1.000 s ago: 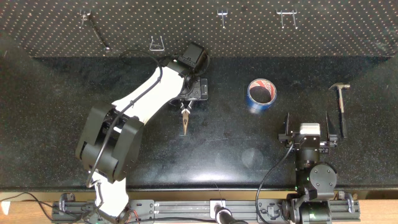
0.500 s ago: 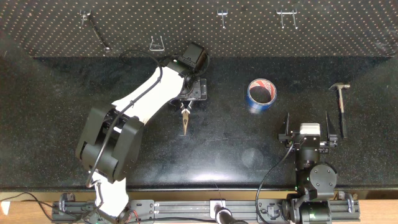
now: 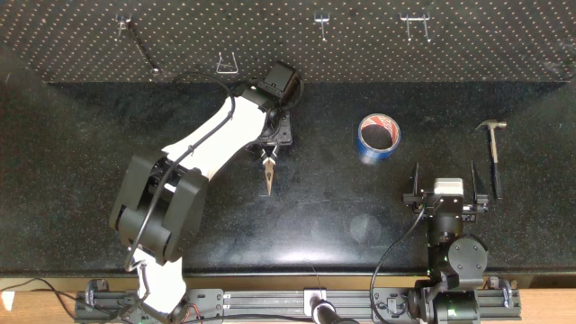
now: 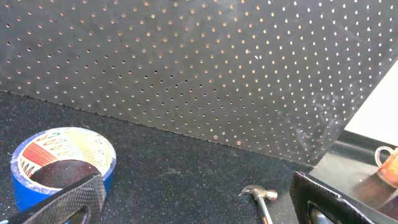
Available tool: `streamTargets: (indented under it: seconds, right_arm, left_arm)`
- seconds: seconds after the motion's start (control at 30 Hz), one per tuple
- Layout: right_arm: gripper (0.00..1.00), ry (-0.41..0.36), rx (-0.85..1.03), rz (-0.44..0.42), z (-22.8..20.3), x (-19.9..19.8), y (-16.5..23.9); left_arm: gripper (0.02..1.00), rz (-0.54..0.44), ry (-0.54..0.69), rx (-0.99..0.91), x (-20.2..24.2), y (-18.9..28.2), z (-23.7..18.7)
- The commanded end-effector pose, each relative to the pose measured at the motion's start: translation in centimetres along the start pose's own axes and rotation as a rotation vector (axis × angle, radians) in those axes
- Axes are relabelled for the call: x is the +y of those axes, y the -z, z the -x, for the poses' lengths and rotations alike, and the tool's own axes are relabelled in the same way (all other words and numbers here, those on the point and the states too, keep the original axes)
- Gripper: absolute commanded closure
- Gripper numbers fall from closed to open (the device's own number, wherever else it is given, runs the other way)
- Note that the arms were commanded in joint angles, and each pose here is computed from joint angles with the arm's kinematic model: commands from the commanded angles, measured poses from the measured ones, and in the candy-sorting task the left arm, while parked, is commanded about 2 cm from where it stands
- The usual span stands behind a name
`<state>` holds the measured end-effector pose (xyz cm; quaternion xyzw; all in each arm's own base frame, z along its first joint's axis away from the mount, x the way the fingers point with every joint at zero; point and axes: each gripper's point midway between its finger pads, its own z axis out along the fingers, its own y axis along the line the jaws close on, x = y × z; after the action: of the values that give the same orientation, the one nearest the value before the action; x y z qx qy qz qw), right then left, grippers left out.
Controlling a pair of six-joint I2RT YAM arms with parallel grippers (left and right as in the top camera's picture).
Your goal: Place Tools Onto Pegboard
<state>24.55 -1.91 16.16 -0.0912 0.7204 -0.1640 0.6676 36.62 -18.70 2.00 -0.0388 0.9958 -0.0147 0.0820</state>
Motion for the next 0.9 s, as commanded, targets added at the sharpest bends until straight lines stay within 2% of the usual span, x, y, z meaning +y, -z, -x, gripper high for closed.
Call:
streamTargets:
  seconds: [0.03,0.9]
  right_arm:
    - [0.025,0.011,0.016,-0.019,-0.40,-0.32,0.00]
    - [0.025,0.010,0.016,-0.019,-0.40,-0.32,0.00]
  left_arm:
    - [0.421,-0.007,0.001,0.022,-0.33,-0.74,-0.18]
    - [0.474,-0.005,0.000,0.025,-0.27,-0.74,-0.25]
